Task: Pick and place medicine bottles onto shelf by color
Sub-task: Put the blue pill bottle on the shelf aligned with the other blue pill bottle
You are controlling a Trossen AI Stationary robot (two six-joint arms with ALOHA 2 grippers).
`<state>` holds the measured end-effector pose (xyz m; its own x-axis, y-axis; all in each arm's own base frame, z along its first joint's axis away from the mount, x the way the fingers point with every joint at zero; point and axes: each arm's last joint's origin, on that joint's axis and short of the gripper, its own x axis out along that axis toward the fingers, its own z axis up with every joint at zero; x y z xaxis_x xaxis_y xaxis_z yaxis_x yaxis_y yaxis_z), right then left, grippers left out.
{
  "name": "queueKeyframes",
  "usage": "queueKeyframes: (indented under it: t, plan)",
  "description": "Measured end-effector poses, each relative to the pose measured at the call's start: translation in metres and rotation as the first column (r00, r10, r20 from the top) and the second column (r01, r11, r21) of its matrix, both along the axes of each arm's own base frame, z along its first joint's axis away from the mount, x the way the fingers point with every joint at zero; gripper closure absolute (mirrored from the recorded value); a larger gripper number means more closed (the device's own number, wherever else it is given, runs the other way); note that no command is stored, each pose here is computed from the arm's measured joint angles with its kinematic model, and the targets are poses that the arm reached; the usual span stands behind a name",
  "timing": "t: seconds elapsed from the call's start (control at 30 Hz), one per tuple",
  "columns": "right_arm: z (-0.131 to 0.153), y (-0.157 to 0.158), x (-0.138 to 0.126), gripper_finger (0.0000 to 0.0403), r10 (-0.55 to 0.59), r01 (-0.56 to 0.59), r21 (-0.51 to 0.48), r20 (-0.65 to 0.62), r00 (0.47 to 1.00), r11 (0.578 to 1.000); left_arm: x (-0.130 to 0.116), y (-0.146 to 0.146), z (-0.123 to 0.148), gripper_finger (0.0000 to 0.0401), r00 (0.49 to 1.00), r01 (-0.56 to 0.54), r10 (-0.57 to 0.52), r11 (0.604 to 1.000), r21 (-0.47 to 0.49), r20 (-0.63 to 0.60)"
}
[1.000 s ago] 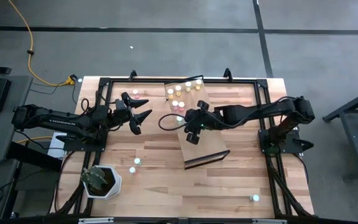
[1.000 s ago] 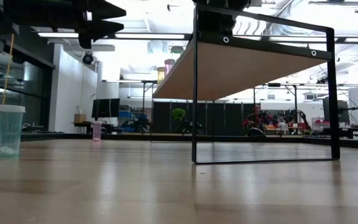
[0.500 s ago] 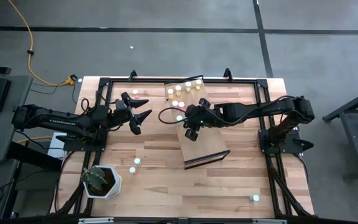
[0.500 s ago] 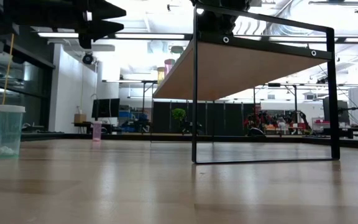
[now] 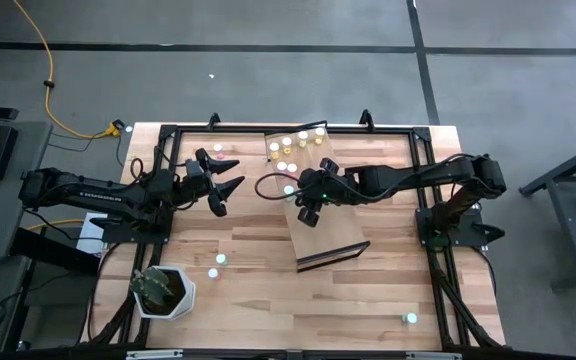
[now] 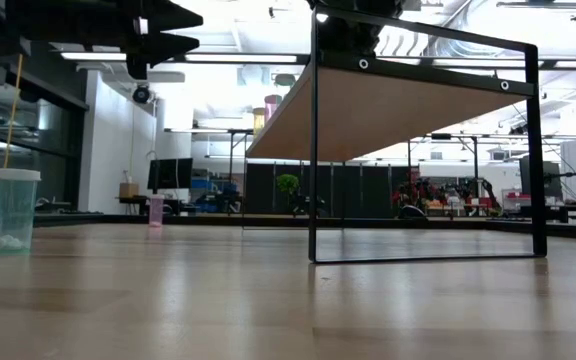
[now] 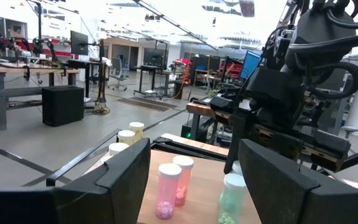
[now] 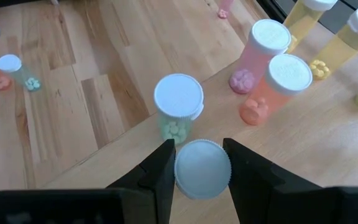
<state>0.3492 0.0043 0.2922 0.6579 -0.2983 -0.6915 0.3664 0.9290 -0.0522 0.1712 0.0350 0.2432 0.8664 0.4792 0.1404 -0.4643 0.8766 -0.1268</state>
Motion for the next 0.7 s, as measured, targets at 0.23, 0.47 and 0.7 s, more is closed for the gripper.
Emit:
queueKeyframes:
  t: [0.23,0.47,0.7]
  plan:
    - [-0.0002,-0.0001,-0.0003,0.0280,-0.002,0.002,-0.003,-0.004,1.000,1.000,0.0000,0.0000,0.0000,0.0167,1.000,0.000,0.000,1.000,0.000,0.000]
    - [-0.0013,-0.0003,-0.0008,0.0235,0.001,-0.001,-0.014,-0.016,1.000,1.000,0.0000,0.0000,0.0000,0.0167,1.000,0.000,0.000,1.000,0.000,0.000]
    - [0.0022,-0.0002,0.0028,0.0188,0.033,-0.032,-0.046,0.021,0.999,0.998,0.0000,0.0000,0.0000,0.0167,1.000,0.000,0.000,1.000,0.000,0.000]
